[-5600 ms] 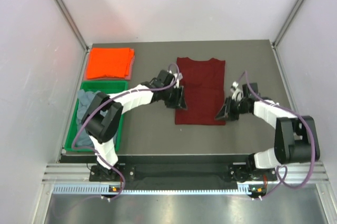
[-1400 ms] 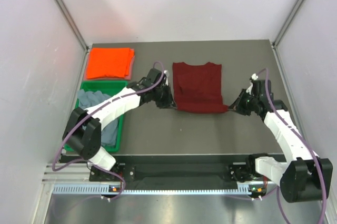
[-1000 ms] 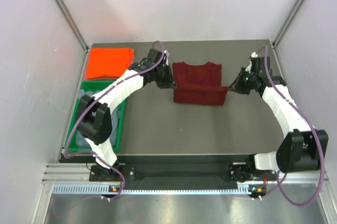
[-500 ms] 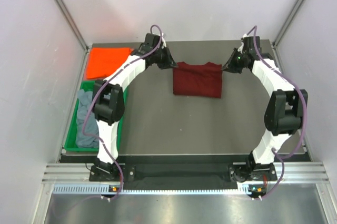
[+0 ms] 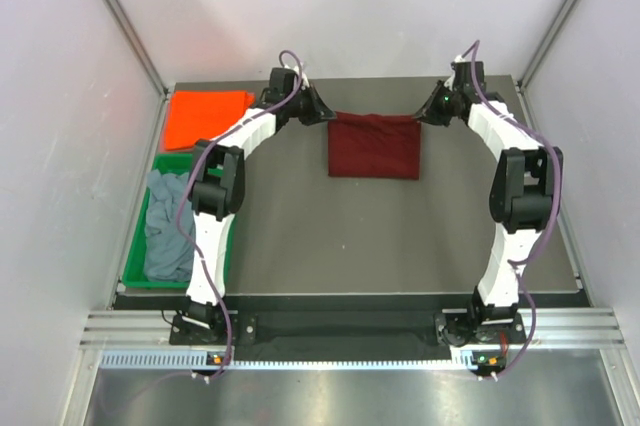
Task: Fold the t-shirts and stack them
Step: Fold the tshirt
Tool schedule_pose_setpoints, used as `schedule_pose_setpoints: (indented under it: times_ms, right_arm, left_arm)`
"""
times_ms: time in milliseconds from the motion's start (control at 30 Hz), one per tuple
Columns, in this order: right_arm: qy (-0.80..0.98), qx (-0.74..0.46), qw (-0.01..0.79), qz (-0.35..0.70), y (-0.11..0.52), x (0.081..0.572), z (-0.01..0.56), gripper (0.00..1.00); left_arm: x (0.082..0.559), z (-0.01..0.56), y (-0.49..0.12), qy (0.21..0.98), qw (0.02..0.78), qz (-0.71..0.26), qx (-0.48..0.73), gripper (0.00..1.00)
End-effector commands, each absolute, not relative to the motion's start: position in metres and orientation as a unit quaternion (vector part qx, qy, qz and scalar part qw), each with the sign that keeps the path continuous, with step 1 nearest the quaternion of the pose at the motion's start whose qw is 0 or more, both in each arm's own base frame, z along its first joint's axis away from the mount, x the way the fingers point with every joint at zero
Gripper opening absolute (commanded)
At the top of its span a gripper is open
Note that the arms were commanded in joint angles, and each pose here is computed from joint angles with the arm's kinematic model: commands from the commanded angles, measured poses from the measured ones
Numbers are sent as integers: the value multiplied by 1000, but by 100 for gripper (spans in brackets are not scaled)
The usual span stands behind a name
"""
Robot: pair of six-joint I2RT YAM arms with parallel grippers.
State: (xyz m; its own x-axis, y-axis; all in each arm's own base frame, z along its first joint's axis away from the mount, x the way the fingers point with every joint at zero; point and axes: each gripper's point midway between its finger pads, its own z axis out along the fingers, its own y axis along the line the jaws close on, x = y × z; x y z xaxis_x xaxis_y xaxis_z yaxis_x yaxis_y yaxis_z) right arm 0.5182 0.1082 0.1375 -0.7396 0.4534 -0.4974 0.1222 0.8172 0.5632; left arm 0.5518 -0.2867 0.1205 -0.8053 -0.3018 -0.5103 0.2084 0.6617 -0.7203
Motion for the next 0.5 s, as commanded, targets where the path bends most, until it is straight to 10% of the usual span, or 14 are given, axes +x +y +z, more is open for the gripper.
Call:
schedule_pose_setpoints:
  times_ms: [0,467]
  right_arm:
    - [865,157,386,280,104,549,176,0]
    - [853,174,385,308,101,579,147,4]
  left_arm:
    - [582,184,-298,788,406,-462,12,0]
    - [621,145,-303,775,407,-484,-14,0]
